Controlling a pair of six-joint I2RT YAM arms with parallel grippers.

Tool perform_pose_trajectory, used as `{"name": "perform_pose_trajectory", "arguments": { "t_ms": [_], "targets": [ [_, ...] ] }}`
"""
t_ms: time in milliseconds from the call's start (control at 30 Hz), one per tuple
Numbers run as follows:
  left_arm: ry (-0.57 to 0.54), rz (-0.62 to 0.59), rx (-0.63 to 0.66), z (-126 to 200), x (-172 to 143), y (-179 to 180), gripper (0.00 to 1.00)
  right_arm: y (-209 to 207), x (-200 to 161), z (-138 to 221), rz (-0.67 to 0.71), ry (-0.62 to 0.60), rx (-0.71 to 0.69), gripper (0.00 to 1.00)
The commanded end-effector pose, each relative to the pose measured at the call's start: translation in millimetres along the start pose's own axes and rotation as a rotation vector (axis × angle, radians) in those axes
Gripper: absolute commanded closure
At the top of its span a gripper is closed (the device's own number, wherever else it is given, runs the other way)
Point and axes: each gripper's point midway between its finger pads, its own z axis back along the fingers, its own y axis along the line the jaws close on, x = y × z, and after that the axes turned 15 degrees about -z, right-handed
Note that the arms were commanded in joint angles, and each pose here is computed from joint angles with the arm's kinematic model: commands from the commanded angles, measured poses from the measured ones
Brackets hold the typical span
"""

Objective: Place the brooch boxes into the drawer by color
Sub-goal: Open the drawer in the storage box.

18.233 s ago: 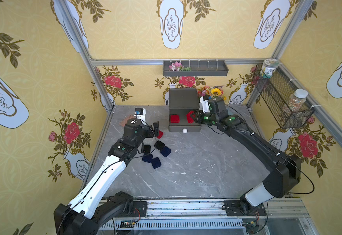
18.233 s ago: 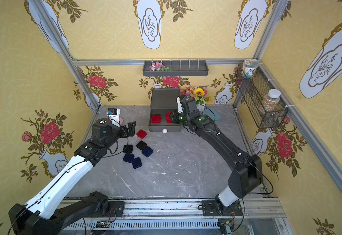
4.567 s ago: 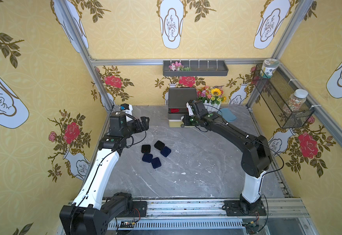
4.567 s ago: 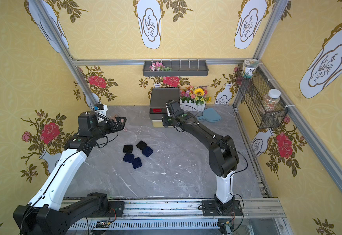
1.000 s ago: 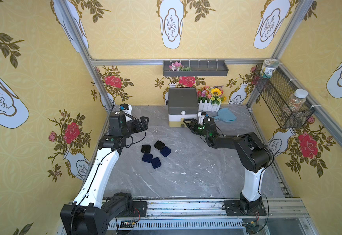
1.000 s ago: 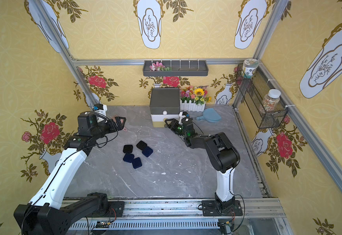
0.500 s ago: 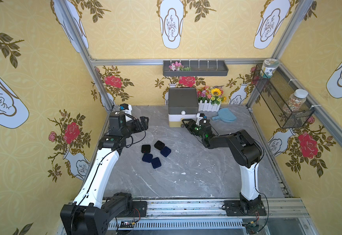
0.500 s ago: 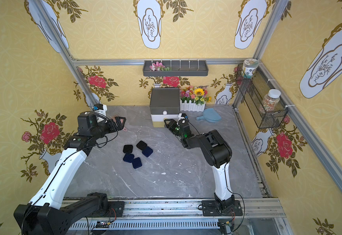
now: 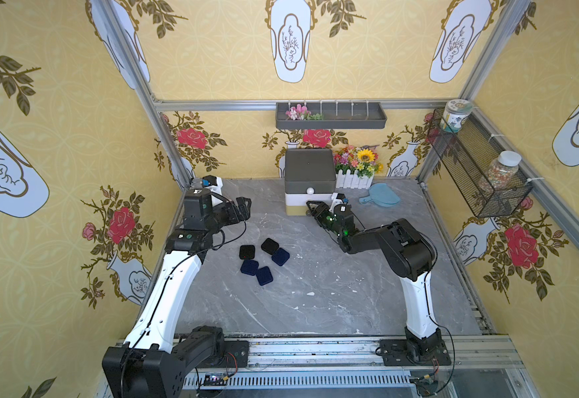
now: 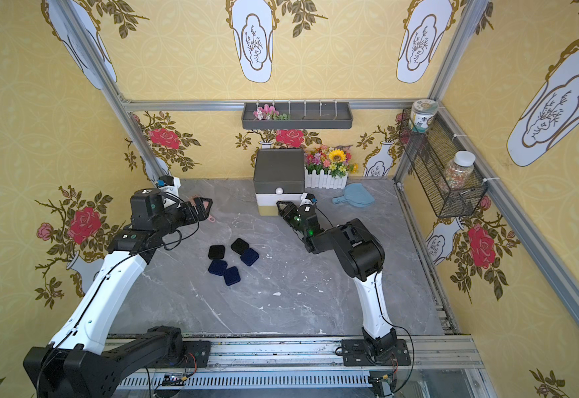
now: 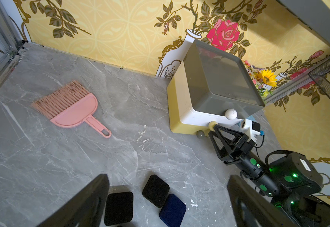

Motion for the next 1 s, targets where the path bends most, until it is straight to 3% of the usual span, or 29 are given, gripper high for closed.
{"name": "perform_pose_trajectory", "arguments": {
  "t_ms": [0,467,867,967],
  "targets": [
    [-0.021,-0.008,-0.011,0.7,4.6,-1.7,0.00,16.9,2.8,-0.3,-0.008,-0.038,0.078,0.44],
    [-0.029,-0.006,-0.009,3.1,6.0,0.3,0.00,22.9,11.0,5.1,-0.024,-0.115,0.100,0.46],
    [-0.035,-0.003,-0.009,4.6,7.7,1.7,0.00,26.6,12.1,-4.6,-0.034,-0.113,0.100,0.45],
    [-0.036,-0.002,-0.009,5.0,7.6,2.5,0.00,24.5,11.4,-7.3,-0.039,-0.111,0.098,0.49]
  ]
}}
